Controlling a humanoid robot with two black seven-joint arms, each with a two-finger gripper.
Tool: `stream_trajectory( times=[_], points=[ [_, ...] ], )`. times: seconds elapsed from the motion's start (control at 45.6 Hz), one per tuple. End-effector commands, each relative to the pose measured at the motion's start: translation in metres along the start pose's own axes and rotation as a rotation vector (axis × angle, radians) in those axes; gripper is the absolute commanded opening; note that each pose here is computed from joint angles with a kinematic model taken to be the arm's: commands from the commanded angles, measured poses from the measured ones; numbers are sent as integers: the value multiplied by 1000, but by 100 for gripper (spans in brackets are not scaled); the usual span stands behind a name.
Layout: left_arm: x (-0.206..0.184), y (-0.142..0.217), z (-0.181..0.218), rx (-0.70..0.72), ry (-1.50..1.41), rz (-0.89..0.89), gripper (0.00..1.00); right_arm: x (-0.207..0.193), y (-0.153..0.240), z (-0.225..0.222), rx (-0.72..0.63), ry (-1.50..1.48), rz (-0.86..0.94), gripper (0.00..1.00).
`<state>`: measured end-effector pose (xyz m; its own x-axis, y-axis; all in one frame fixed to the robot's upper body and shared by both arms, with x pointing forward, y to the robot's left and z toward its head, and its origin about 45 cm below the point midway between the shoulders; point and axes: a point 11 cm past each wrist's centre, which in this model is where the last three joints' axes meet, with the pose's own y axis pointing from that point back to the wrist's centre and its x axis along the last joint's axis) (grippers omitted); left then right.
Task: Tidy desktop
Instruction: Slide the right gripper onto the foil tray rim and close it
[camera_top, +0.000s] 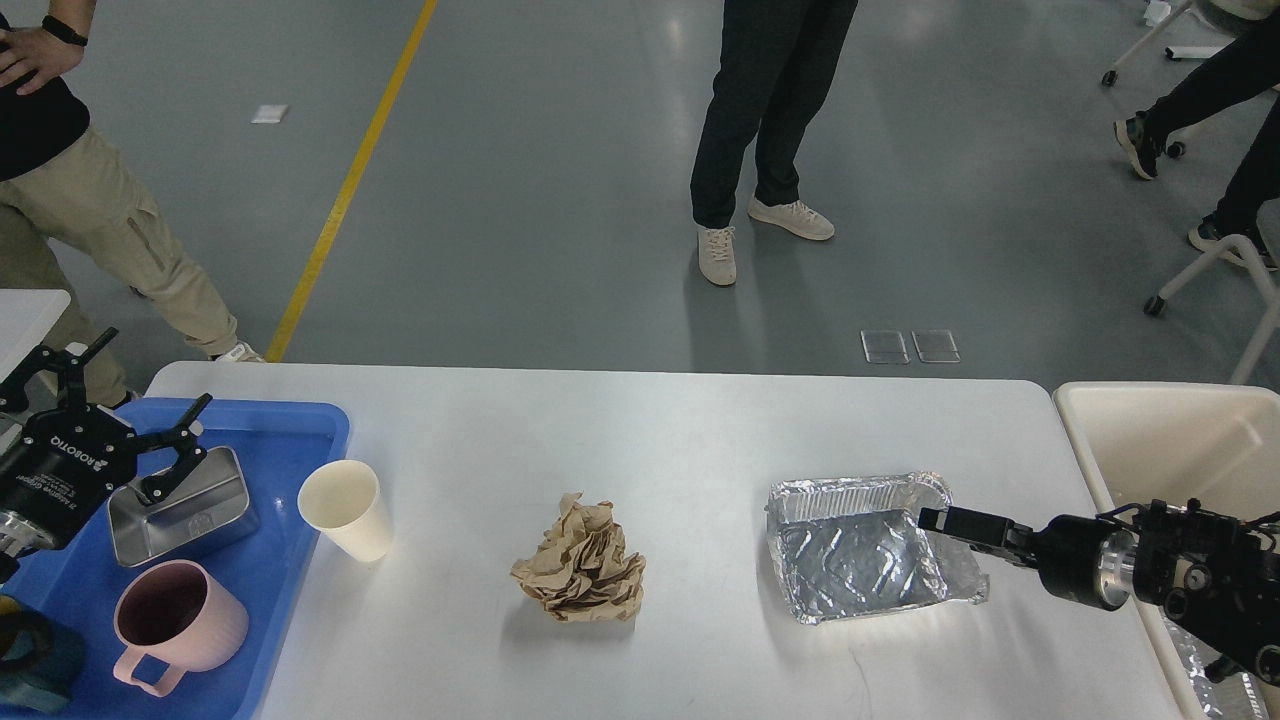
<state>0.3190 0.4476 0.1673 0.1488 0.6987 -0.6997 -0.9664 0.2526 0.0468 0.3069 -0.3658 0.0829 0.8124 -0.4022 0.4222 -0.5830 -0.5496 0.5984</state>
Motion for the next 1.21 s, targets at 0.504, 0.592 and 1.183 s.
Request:
stream_trajectory(
  times=[0.504,0.592,1.183],
  points=[
    [-3,0,-2,-2,5,-17,97,-21,-19,-2,5,-6,-48,100],
    [-2,1,-3,-2,6,-16,97,-22,-22,-2,5,-7,-46,100],
    [-1,3,0,-12,4,-17,97,-36,-27,6,-27,57,-64,100]
  ],
)
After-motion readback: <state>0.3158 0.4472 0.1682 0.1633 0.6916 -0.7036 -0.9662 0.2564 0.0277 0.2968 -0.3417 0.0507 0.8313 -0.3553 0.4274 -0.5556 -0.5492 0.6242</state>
